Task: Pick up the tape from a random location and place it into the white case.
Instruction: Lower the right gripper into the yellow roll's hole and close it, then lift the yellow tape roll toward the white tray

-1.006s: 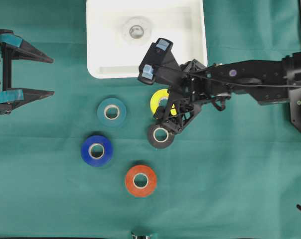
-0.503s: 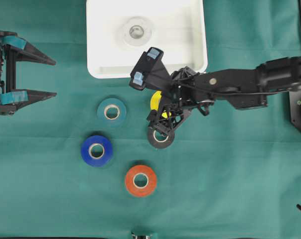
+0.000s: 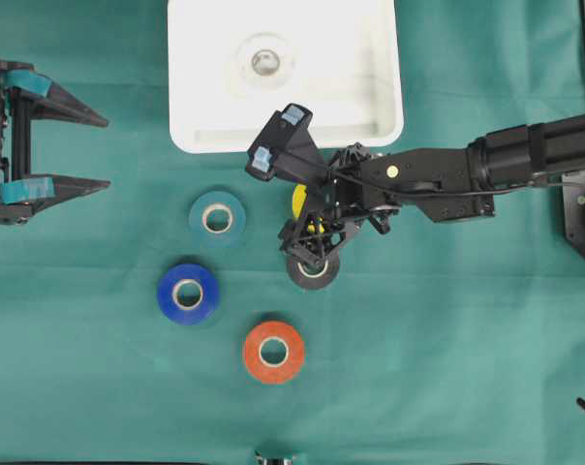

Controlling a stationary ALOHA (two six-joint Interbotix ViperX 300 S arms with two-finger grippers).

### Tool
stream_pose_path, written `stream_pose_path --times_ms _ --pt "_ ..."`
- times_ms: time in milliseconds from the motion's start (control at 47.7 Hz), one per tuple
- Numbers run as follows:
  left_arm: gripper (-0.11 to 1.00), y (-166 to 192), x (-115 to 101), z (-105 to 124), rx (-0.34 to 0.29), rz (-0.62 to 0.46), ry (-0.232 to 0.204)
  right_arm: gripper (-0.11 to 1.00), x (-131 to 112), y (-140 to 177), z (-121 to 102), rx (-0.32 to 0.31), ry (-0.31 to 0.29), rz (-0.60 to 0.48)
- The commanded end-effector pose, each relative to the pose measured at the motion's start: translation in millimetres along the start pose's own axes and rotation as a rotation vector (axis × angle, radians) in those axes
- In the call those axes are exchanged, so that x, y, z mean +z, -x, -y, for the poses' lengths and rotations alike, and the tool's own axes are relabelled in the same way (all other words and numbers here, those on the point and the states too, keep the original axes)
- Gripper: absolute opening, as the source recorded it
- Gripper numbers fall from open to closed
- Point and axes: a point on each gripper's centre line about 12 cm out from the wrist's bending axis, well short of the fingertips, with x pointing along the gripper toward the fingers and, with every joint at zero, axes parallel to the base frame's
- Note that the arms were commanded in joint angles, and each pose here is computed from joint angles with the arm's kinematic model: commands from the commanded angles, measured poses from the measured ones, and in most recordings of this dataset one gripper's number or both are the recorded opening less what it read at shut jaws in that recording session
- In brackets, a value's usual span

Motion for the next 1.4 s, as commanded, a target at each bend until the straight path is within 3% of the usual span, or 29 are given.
stream_pose_path --times_ms 0,545,608,775,1383 --pt "0.96 -0.3 7.5 0.5 -0.002 0.018 0.001 0.91 4.9 2.2 0.0 0.008 0.001 0.014" --pt "0.96 -0.3 7.3 0.1 -0.001 0.017 0.005 0.84 6.1 -0.6 2.3 0.001 -0.005 0.01" --pt "0.96 -0.3 7.3 0.5 -0.002 0.017 0.002 0.73 5.8 -0.9 1.8 -0.001 -0.002 0.009" --pt "0.96 -0.3 7.3 0.1 0.0 0.017 0.003 0.28 7.0 -0.7 1.4 0.004 -0.005 0.013" --pt "0.96 -0.3 7.0 0.1 -0.001 0.014 0.005 0.28 9.6 2.1 -2.4 0.014 -0.006 0.02"
